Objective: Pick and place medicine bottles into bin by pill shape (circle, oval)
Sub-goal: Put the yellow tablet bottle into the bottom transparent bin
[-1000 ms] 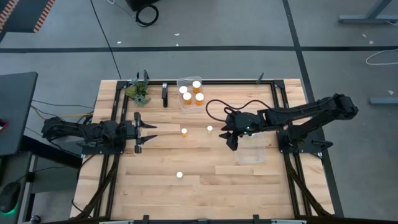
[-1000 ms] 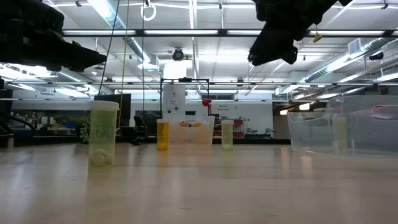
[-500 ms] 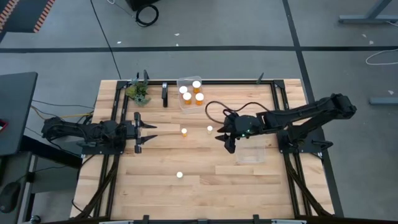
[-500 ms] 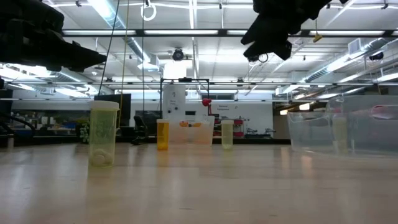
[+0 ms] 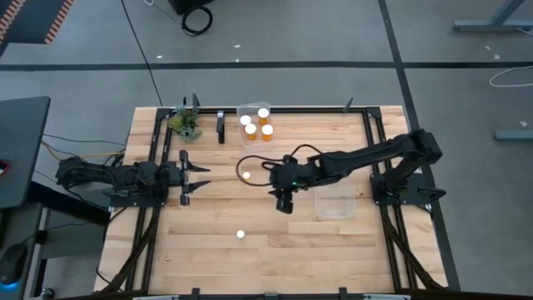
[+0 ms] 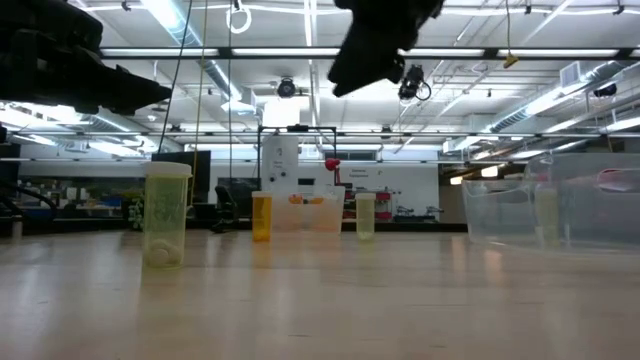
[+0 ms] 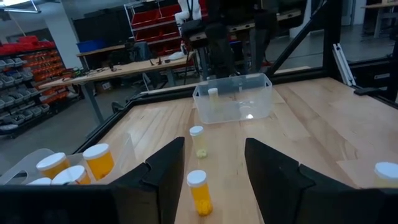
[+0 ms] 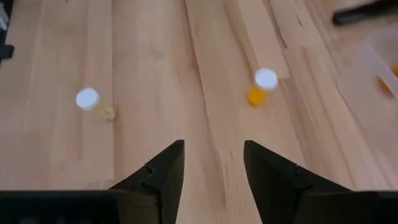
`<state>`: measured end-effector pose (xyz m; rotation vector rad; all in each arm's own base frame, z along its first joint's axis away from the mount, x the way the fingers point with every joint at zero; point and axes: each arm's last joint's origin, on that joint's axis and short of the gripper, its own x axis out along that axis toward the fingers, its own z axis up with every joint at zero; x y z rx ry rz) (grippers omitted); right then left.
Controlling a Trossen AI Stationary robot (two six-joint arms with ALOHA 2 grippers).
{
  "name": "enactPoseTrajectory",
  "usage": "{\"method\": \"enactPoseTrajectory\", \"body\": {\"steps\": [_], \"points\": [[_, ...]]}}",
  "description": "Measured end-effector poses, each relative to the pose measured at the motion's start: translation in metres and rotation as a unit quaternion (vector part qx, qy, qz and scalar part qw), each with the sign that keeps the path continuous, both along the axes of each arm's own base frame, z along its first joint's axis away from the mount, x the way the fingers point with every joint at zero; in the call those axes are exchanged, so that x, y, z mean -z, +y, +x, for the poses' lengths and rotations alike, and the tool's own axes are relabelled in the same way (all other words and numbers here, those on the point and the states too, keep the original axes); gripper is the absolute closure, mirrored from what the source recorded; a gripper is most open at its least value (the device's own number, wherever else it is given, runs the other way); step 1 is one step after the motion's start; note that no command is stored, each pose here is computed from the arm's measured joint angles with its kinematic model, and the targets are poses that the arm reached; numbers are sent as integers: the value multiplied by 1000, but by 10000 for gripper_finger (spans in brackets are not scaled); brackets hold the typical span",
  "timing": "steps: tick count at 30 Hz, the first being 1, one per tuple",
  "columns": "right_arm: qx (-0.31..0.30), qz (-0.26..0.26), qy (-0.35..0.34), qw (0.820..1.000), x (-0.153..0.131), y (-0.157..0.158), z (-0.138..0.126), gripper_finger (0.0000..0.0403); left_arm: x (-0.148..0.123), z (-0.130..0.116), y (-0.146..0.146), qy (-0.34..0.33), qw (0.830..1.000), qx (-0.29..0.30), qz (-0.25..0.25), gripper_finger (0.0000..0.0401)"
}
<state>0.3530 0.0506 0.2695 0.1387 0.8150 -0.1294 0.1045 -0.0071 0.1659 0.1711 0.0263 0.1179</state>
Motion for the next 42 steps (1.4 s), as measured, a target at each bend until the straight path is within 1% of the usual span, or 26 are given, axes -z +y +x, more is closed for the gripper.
{"method": "enactPoseTrajectory", "body": {"steps": [4, 11, 16, 22, 26, 28, 32, 37, 42], "points": [[-17, -11, -6, 1000, -4, 2, 14, 230, 0, 0, 0, 0, 1000, 0, 0, 222], [-28, -16, -13, 999, -8, 5, 29, 230, 0, 0, 0, 0, 1000, 0, 0, 223], [-37, -21, -27, 999, -9, 6, 35, 230, 0, 0, 0, 0, 1000, 0, 0, 223], [-43, -28, -24, 998, -3, 7, 40, 230, 0, 0, 0, 0, 1000, 0, 0, 221], [-40, -47, -4, 998, 8, 2, 43, 230, 0, 0, 0, 0, 1000, 0, 0, 224], [-35, -53, 20, 998, 15, -4, 43, 230, 0, 0, 0, 0, 1000, 0, 0, 224], [-30, -68, 41, 996, 24, -17, 46, 227, 0, 0, 0, -1, 1000, 0, 0, 220], [-40, -89, 84, 992, 43, -32, 51, 203, 2, 1, 0, 11, 1000, 0, 2, 223], [-49, -106, 123, 986, 63, -50, 56, 179, 2, 1, 0, 10, 1000, 0, 1, 223]]}}
